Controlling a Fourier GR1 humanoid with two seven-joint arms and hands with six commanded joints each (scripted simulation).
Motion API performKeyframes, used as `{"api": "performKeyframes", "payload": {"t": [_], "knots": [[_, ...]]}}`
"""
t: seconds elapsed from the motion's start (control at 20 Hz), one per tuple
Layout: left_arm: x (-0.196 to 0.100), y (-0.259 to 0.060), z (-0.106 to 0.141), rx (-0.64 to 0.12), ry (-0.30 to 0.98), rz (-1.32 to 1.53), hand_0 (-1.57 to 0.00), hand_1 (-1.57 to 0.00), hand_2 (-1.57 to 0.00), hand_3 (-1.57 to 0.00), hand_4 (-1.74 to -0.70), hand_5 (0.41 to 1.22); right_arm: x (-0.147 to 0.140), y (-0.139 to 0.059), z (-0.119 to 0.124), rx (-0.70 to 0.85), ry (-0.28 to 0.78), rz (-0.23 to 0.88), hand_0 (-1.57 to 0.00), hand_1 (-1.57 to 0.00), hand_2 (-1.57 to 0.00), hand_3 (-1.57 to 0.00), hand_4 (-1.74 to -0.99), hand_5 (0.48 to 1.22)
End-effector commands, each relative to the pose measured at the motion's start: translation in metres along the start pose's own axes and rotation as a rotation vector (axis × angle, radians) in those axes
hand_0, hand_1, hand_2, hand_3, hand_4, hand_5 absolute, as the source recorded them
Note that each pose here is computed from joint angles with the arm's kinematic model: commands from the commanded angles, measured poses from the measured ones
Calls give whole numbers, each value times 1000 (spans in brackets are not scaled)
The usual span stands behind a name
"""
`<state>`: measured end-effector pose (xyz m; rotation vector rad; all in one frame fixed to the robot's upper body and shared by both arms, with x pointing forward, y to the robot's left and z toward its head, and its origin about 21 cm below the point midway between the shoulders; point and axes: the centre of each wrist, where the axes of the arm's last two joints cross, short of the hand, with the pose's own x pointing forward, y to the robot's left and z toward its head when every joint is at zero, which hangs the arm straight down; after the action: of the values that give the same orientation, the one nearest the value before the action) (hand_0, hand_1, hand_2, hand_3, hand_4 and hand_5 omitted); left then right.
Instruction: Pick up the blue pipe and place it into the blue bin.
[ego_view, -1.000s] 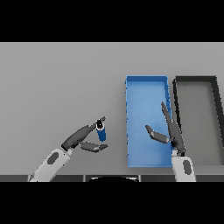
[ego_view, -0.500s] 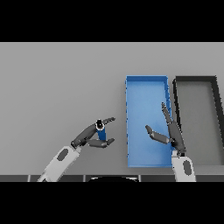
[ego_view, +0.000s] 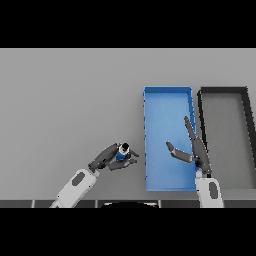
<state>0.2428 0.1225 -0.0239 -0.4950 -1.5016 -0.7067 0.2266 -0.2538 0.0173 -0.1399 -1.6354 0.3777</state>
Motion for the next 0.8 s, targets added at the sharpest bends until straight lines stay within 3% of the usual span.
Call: {"api": "performKeyframes", "payload": {"t": [0.0,0.2,0.4,0.75], "knots": [[0,0,1,7,-1,-13,-1329,-1376,-1404,-1370,-1561,1148,1,-2,1,-1,-8,2,1,1,1,1,-1176,559],[2,-5,-2,11,-39,-34,-1472,-1491,-1503,-1489,-1502,1191,-3,-3,3,5,1,10,1,1,1,1,-1166,556],[27,-13,-13,9,-203,-9,-1530,-1538,-1543,-1537,-1482,1209,-1,-1,0,3,1,14,1,1,1,1,-1151,550],[66,-10,-21,-22,-249,-50,-1562,-1564,-1565,-1564,-1473,1218,-3,-3,2,6,0,36,1,1,1,1,-1126,567]]}}
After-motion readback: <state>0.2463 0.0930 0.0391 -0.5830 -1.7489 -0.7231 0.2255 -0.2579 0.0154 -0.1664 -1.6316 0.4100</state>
